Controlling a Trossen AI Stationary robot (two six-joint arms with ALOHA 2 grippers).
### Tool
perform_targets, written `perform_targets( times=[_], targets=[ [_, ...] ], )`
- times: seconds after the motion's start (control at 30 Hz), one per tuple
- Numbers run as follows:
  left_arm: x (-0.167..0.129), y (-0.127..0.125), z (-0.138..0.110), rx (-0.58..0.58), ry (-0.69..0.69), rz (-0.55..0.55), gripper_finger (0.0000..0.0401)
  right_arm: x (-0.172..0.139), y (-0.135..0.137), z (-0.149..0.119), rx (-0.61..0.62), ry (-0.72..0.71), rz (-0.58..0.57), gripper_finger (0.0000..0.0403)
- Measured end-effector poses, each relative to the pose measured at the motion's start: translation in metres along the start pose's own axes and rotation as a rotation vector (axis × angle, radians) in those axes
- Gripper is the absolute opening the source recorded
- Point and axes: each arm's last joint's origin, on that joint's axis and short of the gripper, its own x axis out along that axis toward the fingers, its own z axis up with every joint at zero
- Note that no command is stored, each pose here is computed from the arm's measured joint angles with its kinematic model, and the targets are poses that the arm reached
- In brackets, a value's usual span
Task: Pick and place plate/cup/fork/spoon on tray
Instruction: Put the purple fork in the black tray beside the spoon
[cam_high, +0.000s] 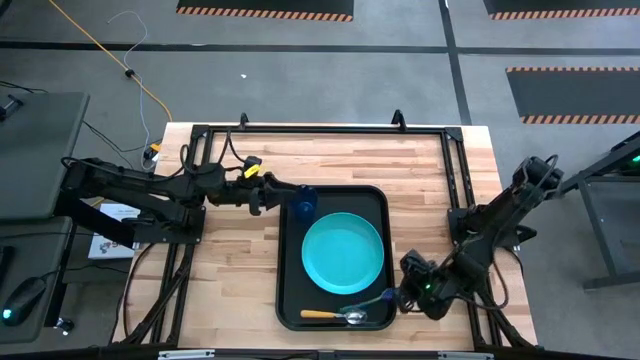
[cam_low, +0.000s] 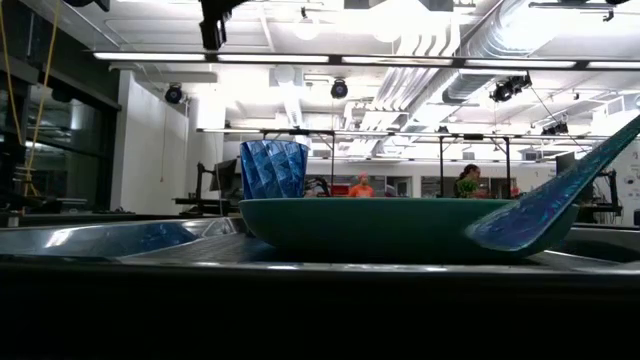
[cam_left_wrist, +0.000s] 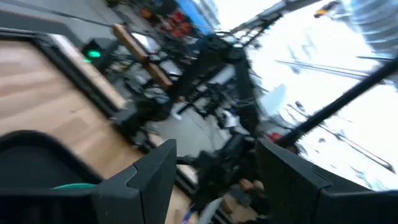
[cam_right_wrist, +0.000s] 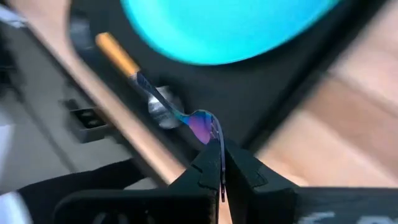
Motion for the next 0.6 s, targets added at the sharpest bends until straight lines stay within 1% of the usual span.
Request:
perform_targets(
  times=[0.13, 0.2, 0.27, 0.33, 0.47, 0.53, 0.6],
  targets=[
    [0.000, -0.005, 0.002, -0.002, 0.016, -0.083, 0.0209, 0.023, 0.018, -0.002, 0.035, -0.002, 0.112, 0.0000],
    [-0.001, -0.008, 0.004, 0.008, 0.006, -0.123, 0.0209, 0.034, 0.025, -0.002, 0.077, -0.045, 0.156, 0.0000],
    [-0.005, -0.013, 0.008, 0.038, -0.010, -0.166, 0.0209, 0.042, 0.031, 0.000, 0.135, -0.113, 0.213, 0.0000],
    [-0.010, -0.018, 0.012, 0.076, -0.029, -0.199, 0.0209, 0.049, 0.036, 0.001, 0.200, -0.148, 0.254, 0.0000],
    [-0.028, -0.029, 0.024, 0.159, -0.083, -0.248, 0.0209, 0.068, 0.041, -0.002, 0.294, -0.161, 0.288, 0.0000],
    [-0.038, -0.033, 0.028, 0.194, -0.098, -0.256, 0.0209, 0.074, 0.042, -0.006, 0.337, -0.167, 0.306, 0.0000],
    [-0.048, -0.037, 0.033, 0.219, -0.112, -0.263, 0.0209, 0.079, 0.040, -0.010, 0.363, -0.164, 0.296, 0.0000]
  ],
)
